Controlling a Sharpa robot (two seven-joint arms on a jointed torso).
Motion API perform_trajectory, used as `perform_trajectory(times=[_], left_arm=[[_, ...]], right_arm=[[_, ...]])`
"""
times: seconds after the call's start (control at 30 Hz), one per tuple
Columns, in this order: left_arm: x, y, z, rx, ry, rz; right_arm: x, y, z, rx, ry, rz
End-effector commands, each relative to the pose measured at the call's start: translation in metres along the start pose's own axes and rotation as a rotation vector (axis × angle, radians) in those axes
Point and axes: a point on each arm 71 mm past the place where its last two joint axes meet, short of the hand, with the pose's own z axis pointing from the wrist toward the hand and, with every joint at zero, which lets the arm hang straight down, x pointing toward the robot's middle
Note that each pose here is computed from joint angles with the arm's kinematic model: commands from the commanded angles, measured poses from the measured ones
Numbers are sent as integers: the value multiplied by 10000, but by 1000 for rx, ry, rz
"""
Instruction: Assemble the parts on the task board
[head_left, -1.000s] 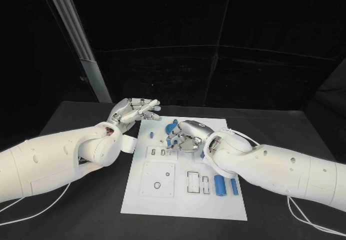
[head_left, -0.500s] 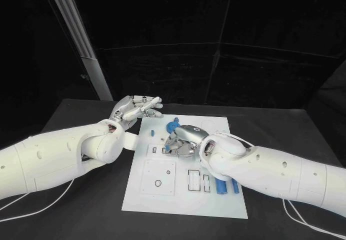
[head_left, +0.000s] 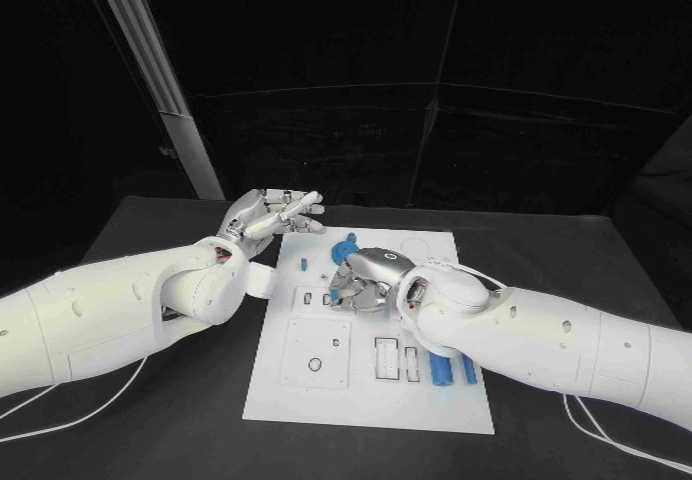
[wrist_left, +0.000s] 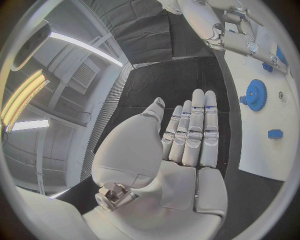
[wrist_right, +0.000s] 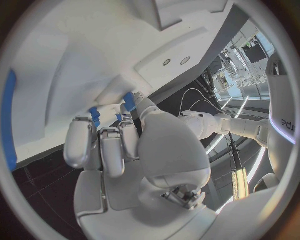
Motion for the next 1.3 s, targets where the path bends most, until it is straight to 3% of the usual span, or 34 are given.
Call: perform_trajectory(times=[0.03, 0.63, 1.3], left_arm=[[5, -19, 4, 14, 5, -4], [1, -16, 3, 11, 5, -5], [0, -14, 5, 9, 7, -5]], right_arm=[[50, -46, -19, 29, 41, -47], [66, -35, -33, 39, 66, -77], [58, -20, -22, 51, 50, -75]])
